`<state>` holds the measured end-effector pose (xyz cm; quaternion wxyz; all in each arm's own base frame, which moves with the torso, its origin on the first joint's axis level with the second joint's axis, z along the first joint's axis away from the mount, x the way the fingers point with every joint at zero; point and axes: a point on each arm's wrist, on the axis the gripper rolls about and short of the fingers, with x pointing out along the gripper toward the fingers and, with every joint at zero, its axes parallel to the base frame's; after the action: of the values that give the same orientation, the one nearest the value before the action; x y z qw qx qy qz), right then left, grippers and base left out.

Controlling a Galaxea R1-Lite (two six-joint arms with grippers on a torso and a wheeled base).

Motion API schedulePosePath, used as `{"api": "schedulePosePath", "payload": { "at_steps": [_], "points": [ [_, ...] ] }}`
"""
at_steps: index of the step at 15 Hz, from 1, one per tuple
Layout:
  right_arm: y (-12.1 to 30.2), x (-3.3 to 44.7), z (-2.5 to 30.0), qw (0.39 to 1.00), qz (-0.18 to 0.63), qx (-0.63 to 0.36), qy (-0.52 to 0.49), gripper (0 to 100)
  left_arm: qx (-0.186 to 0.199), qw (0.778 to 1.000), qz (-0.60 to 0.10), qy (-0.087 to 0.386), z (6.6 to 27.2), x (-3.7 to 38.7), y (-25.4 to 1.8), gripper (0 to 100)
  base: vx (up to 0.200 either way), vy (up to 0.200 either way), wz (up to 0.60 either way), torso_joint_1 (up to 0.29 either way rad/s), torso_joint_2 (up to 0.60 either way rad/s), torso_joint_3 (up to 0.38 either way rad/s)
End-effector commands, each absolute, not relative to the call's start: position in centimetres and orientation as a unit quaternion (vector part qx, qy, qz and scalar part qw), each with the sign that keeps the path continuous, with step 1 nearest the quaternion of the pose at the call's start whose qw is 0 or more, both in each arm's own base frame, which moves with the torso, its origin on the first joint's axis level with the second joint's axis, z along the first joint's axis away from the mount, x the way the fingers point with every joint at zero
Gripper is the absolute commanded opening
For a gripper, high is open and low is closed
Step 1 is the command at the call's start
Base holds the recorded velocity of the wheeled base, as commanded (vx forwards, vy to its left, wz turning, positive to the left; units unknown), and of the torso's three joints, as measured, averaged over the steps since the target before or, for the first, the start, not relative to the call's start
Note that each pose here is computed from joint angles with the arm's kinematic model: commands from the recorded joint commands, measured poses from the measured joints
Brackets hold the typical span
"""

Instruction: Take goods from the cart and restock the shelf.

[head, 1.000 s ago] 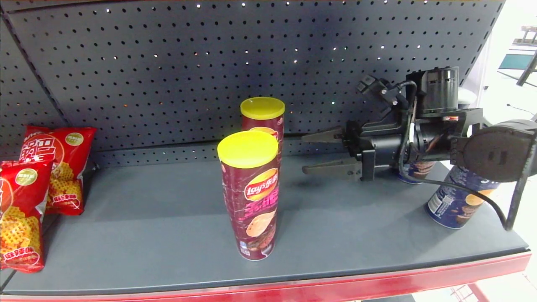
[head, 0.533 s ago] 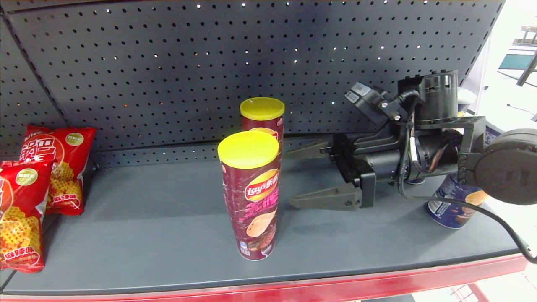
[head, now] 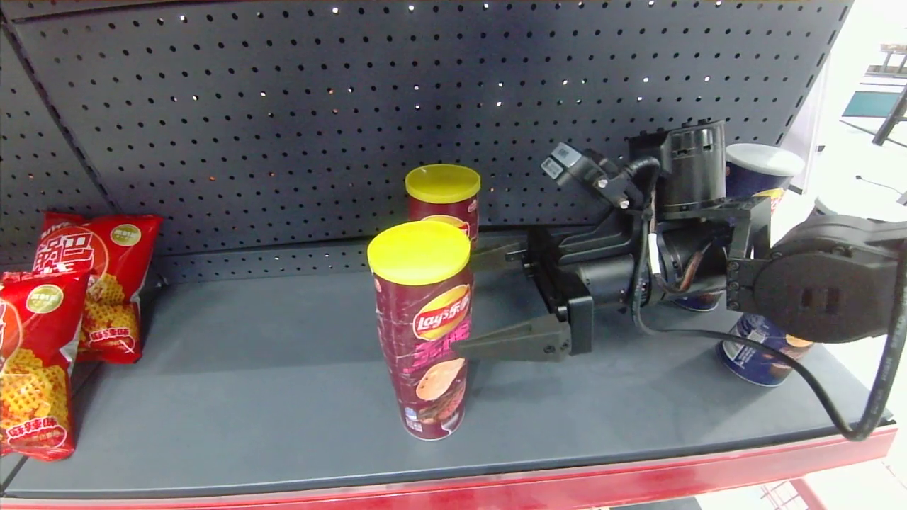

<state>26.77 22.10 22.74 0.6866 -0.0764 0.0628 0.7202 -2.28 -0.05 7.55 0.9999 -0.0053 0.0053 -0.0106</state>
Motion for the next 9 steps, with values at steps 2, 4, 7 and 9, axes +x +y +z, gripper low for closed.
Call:
{"api": "schedulePosePath", "payload": {
  "at_steps": [2,4,7,9],
  "points": [
    [22.8,27.1,21.9,0.681,0.724,-0.081,0.067,100,-0.005,1.0,-0.011,0.005,7.6,-2.3,0.0,100,0.0,0.0,0.0,0.0,0.0,0.0],
    [23.2,26.9,21.9,0.677,0.729,-0.083,0.064,100,-0.005,1.0,-0.011,0.005,7.5,-2.3,0.0,100,0.0,0.0,0.0,0.0,0.0,0.0],
    [23.9,26.8,21.4,0.67,0.734,-0.087,0.066,100,-0.005,1.0,-0.011,0.005,7.5,-2.3,0.0,100,0.0,0.0,0.0,0.0,0.0,0.0],
    [24.3,26.7,21.5,0.667,0.737,-0.087,0.064,0,-0.006,1.0,-0.011,0.005,7.6,-2.3,0.0,100,0.0,0.0,0.0,0.0,0.0,0.0]
  ]
}}
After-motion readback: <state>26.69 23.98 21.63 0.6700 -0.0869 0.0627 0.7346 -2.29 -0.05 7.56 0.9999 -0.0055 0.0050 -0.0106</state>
